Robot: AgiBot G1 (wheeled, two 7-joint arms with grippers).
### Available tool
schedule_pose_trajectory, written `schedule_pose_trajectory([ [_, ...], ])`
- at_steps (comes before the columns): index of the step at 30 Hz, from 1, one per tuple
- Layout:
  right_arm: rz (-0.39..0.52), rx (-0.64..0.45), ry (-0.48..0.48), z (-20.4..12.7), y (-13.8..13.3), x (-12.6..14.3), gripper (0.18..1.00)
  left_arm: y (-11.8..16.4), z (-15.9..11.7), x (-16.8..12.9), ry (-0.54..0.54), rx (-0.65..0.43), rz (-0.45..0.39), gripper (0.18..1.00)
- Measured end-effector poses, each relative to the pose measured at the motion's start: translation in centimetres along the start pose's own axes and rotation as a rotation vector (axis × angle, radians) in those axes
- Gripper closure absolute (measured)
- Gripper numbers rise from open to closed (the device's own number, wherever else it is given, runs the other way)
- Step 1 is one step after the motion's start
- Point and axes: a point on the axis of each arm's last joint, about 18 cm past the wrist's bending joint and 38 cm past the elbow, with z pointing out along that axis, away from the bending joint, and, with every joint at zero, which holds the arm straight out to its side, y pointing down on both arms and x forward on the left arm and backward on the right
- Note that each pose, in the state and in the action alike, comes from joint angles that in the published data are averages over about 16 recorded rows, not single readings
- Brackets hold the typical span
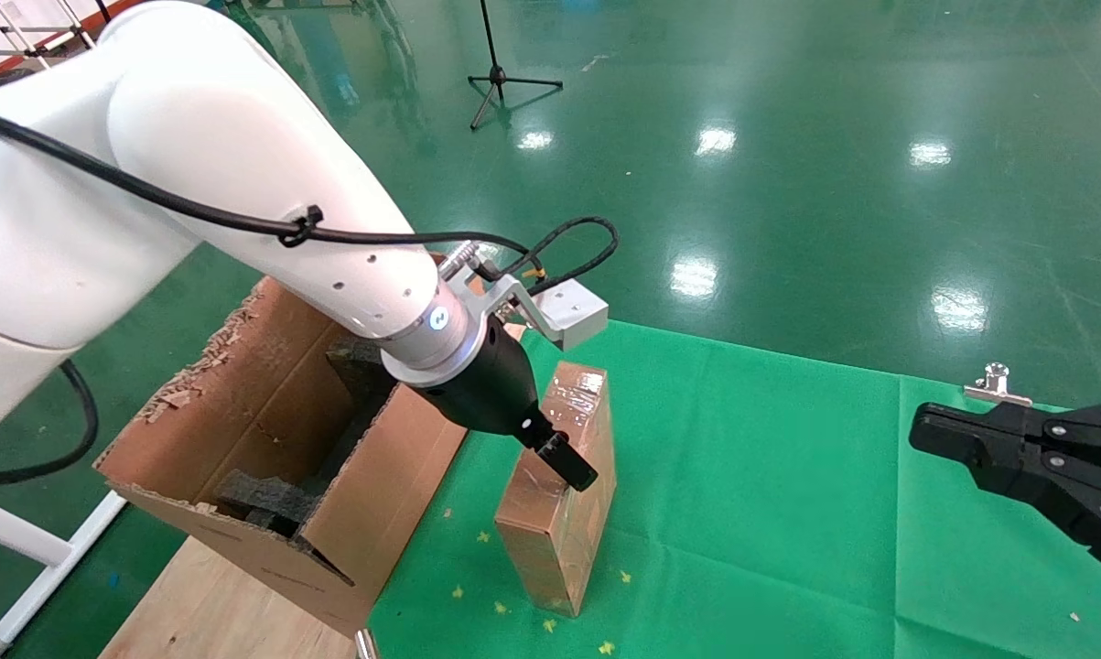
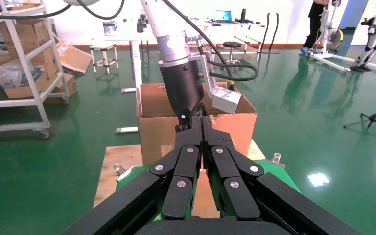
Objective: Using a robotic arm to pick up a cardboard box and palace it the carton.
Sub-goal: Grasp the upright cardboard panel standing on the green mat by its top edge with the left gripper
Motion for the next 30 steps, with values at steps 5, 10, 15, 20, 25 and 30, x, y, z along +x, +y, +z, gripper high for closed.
schedule_pose_trajectory([
  [5,0.0,0.0,0.0,0.0,0.0,0.0,0.97,0.0,0.0,0.0,-0.001,0.0,0.0,0.186],
  [10,0.0,0.0,0.0,0.0,0.0,0.0,0.934,0.0,0.0,0.0,0.003,0.001,-0.001,0.201],
  [15,0.0,0.0,0.0,0.0,0.0,0.0,0.873,0.0,-0.1,0.0,0.006,0.001,-0.001,0.238],
  [20,0.0,0.0,0.0,0.0,0.0,0.0,0.779,0.0,-0.1,0.1,0.008,0.002,-0.001,0.297],
  [25,0.0,0.0,0.0,0.0,0.0,0.0,0.656,-0.1,-0.2,0.0,0.007,0.003,-0.001,0.389],
  [30,0.0,0.0,0.0,0.0,0.0,0.0,0.524,-0.4,-1.1,-0.8,0.0,0.037,0.023,0.5],
])
